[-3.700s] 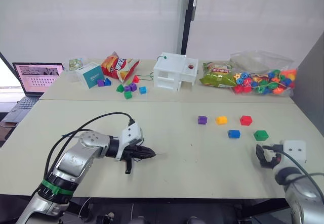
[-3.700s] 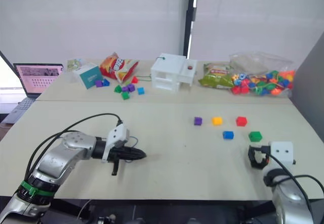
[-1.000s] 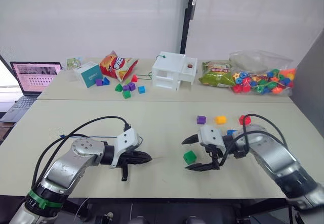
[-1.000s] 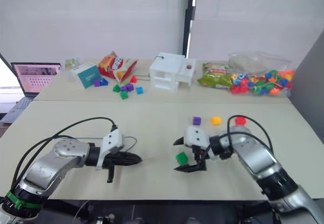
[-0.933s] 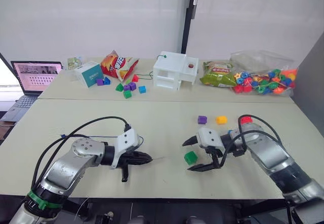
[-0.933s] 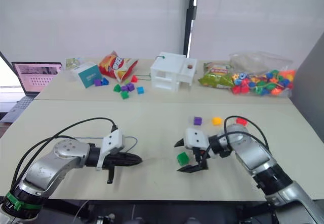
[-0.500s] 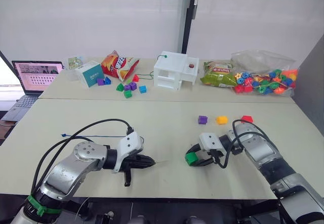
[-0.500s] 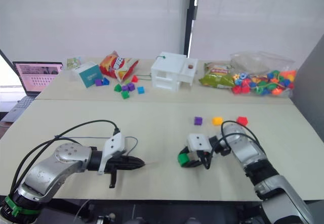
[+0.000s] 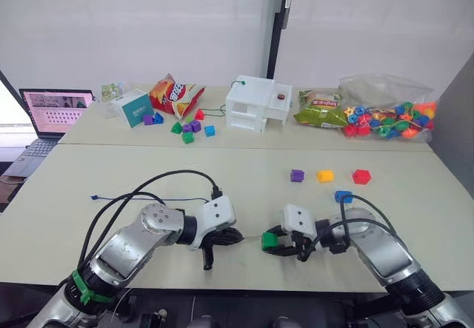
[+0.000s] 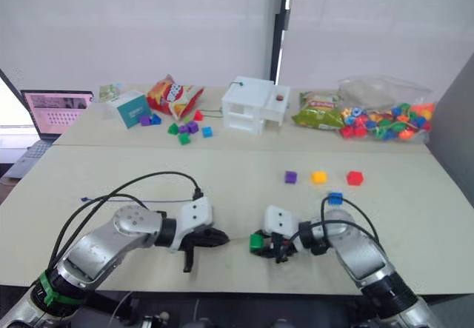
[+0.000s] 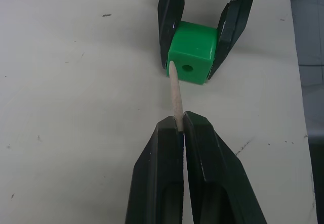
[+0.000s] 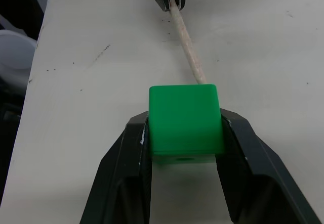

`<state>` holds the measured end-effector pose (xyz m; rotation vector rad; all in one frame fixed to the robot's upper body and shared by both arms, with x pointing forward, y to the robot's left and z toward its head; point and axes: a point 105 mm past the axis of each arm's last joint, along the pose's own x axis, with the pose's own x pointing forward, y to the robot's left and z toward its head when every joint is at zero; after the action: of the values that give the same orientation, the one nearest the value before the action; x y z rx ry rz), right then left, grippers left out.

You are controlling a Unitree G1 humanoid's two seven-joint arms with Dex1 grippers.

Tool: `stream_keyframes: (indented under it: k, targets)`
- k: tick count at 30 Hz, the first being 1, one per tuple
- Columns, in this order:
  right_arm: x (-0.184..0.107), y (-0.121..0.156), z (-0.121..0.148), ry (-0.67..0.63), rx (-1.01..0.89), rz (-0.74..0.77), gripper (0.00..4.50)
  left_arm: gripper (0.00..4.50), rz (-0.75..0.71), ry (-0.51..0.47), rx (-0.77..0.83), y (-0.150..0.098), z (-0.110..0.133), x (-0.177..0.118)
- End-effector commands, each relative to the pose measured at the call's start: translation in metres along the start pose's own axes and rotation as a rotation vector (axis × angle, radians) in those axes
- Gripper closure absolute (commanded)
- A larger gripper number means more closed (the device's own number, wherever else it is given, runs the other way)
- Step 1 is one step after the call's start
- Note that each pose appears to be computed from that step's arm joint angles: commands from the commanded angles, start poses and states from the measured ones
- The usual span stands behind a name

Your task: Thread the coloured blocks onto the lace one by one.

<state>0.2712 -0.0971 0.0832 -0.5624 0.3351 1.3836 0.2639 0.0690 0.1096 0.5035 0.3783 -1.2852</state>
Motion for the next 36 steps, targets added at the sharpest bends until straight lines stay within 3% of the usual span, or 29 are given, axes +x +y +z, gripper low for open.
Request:
stream_keyframes:
  k: [1, 9, 36]
  targets:
    - [0.001, 0.003, 0.001, 0.005, 0.015, -0.017, 3.31, 4.5, -0.018, 0.015, 0.023, 0.0, 0.003, 0.0]
    - [0.004, 0.008, -0.001, 0.017, 0.021, -0.007, 3.31, 4.5, -0.044, 0.049, 0.041, -0.001, 0.0, 0.003]
    - [0.005, 0.013, 0.004, 0.02, 0.032, -0.008, 3.31, 4.5, -0.16, -0.031, 0.113, -0.006, 0.021, 0.017]
